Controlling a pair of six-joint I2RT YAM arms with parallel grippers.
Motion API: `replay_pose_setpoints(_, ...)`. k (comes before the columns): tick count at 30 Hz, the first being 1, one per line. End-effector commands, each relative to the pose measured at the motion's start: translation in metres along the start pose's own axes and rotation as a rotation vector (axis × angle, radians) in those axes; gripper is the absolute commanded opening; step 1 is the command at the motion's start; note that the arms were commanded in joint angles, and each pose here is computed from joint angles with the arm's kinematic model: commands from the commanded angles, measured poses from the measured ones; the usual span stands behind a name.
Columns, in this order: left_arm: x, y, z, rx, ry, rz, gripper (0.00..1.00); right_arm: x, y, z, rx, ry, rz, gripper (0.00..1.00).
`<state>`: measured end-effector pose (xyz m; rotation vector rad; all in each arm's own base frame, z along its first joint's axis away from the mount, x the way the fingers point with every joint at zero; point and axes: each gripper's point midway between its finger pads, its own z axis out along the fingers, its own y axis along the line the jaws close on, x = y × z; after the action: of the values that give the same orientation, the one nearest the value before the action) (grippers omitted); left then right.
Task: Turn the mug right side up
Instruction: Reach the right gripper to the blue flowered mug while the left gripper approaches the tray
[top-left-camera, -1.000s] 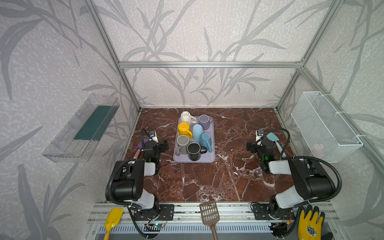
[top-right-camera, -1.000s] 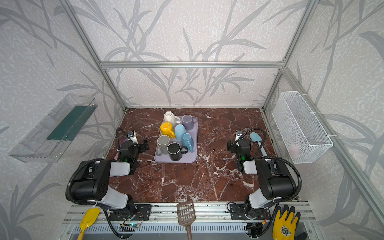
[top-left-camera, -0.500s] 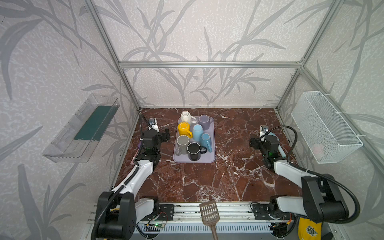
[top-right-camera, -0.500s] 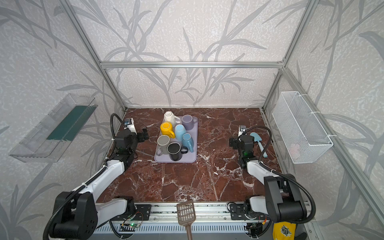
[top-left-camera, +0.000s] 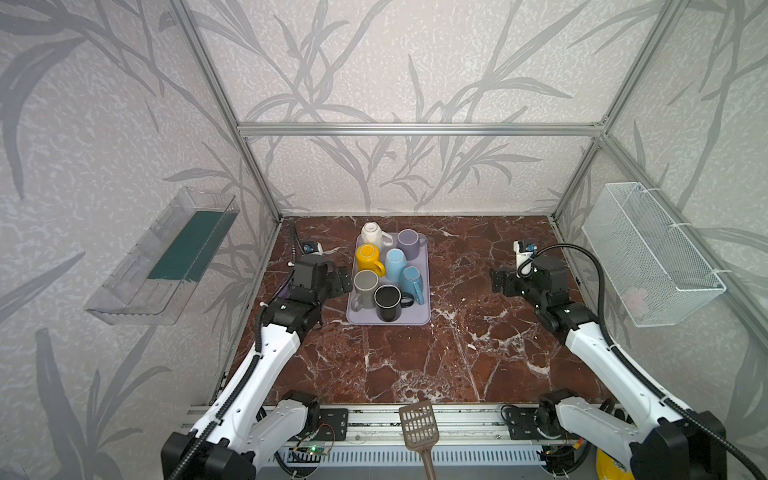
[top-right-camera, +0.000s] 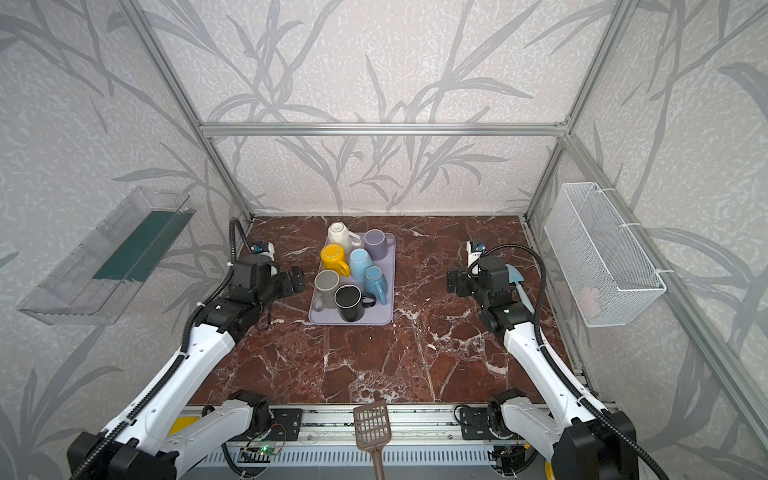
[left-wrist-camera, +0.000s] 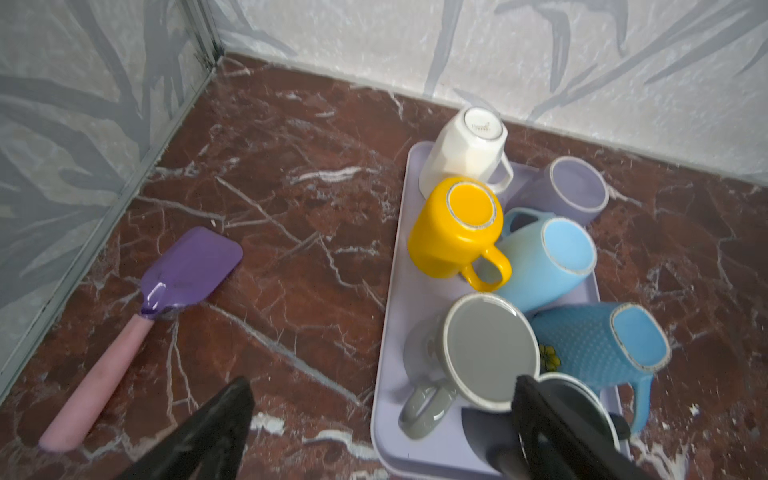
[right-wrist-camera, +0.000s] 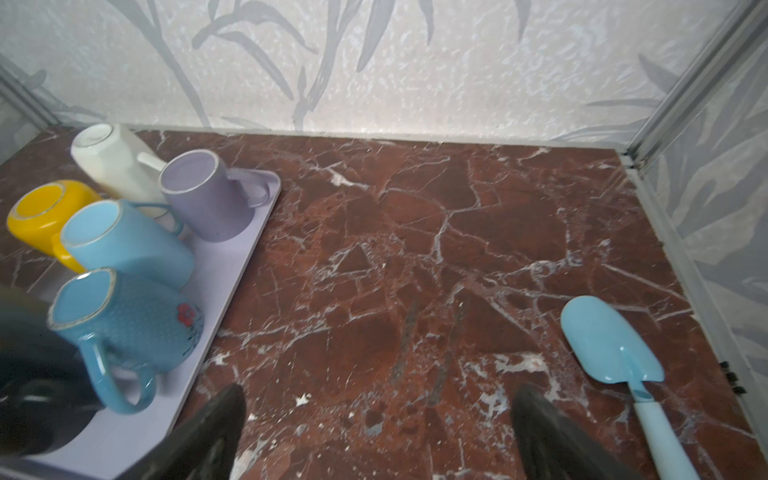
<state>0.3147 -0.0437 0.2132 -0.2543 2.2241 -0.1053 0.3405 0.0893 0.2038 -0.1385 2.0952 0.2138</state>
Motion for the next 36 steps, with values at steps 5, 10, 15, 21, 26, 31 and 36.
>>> replay_pose_setpoints(5, 0.049, 0.000, 0.001, -0.055, 0.236, 0.060, 0.99, 0.030, 0.066, 0.010, -0.099, 0.250, -0.047, 0.99)
replay_pose_setpoints(10, 0.062, -0.006, 0.010, -0.062, 0.269, 0.127, 0.99, 0.038, 0.115, 0.022, -0.193, 0.380, -0.034, 0.95)
replay_pose_setpoints(15, 0.072, -0.013, 0.016, -0.038, 0.311, 0.162, 0.99, 0.046, 0.150, 0.033, -0.208, 0.472, -0.074, 0.90)
replay_pose_setpoints(21, 0.080, -0.017, 0.021, -0.031, 0.329, 0.209, 0.99, 0.049, 0.175, 0.048, -0.214, 0.509, -0.072, 0.73)
replay_pose_setpoints(26, 0.081, -0.021, 0.022, -0.019, 0.328, 0.232, 0.99, 0.051, 0.190, 0.059, -0.221, 0.546, -0.085, 0.68)
replay_pose_setpoints(31, 0.084, -0.022, 0.025, -0.022, 0.344, 0.243, 0.99, 0.066, 0.200, 0.075, -0.206, 0.629, -0.109, 0.60)
replay_pose_setpoints(36, 0.090, -0.023, 0.027, -0.023, 0.384, 0.263, 0.99, 0.072, 0.210, 0.082, -0.201, 0.660, -0.127, 0.52)
